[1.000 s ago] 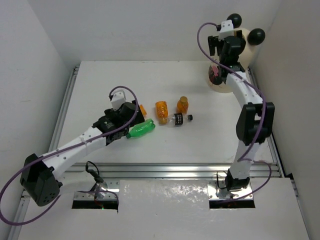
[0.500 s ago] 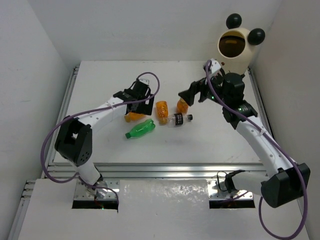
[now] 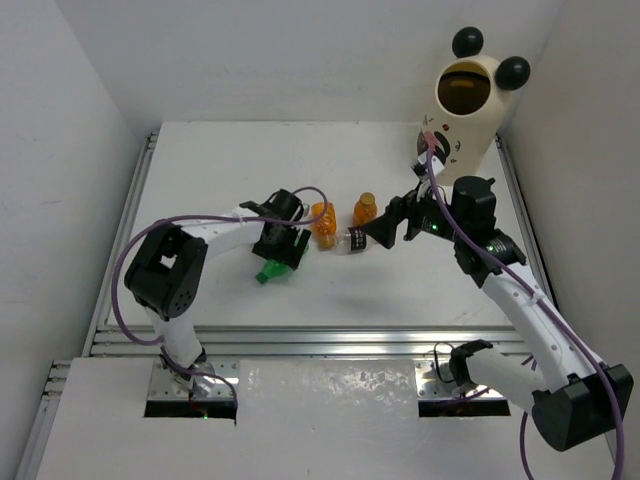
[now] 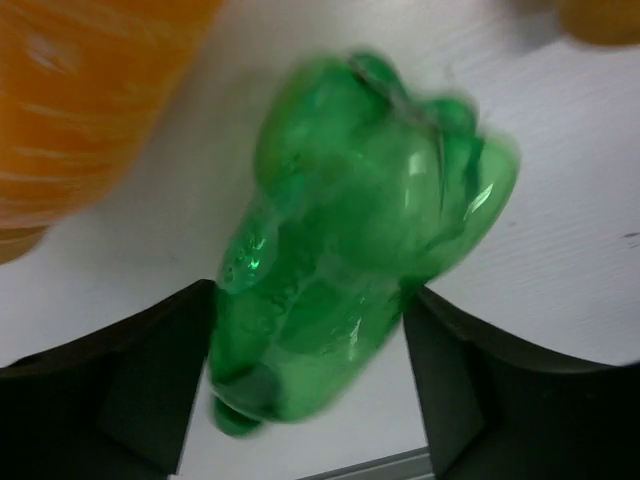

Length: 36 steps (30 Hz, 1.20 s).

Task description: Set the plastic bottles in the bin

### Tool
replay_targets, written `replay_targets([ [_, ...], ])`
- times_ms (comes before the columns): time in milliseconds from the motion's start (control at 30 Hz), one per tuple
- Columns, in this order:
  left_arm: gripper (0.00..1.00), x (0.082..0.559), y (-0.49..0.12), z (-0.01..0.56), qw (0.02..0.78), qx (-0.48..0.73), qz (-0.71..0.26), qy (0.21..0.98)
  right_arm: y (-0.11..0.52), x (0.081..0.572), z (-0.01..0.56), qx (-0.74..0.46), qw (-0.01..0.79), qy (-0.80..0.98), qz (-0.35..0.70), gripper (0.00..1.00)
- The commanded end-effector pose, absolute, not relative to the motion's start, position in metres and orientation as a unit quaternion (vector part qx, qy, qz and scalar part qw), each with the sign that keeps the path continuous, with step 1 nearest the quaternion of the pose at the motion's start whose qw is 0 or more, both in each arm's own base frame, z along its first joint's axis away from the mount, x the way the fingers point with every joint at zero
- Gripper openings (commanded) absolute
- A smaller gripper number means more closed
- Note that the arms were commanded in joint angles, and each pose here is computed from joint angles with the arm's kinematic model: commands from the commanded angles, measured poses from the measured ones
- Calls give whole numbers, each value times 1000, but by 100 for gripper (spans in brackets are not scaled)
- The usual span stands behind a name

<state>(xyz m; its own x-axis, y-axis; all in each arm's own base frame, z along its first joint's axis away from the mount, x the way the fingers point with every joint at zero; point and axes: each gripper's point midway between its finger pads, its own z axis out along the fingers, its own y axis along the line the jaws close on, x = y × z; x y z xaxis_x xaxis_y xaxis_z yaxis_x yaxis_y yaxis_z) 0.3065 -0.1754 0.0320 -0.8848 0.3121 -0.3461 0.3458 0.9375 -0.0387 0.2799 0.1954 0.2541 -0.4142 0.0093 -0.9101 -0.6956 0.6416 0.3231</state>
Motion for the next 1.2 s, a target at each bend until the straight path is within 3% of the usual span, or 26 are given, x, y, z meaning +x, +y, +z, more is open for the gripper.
replay_targets([
  [0, 69, 291, -180, 19, 149, 158, -68, 974, 199, 277, 269, -232, 508, 742, 372, 99],
  [100, 63, 280, -187, 18, 147, 159, -70, 974, 199, 279, 267, -226, 503, 746, 374, 99],
  [133, 45, 273, -191, 19, 141, 165, -71, 974, 198, 280, 266, -220, 501, 749, 373, 99],
  [200, 28, 265, -197, 22, 141, 162, -69, 974, 197, 280, 264, -201, 496, 757, 376, 99],
  [233, 7, 256, -206, 32, 144, 175, -74, 971, 195, 283, 262, -186, 496, 763, 371, 99],
  [267, 0, 253, -212, 39, 152, 176, -80, 969, 194, 283, 261, -173, 492, 767, 373, 99],
  [367, 0, 252, -230, 81, 213, 187, -111, 953, 204, 272, 262, -157, 462, 764, 422, 99],
  [500, 0, 253, -280, 163, 320, 219, -282, 877, 221, 250, 271, -159, 445, 720, 509, 99],
  [700, 0, 210, -329, 235, 344, 314, -482, 742, 235, 230, 294, -188, 418, 669, 585, 99],
  [1000, 0, 185, -343, 273, 342, 367, -562, 658, 238, 224, 319, -210, 434, 627, 612, 96],
  [1100, 0, 182, -344, 282, 345, 369, -572, 646, 244, 224, 314, -218, 418, 630, 617, 80],
  [1167, 0, 183, -344, 284, 347, 369, -572, 646, 251, 220, 311, -231, 409, 628, 620, 80],
])
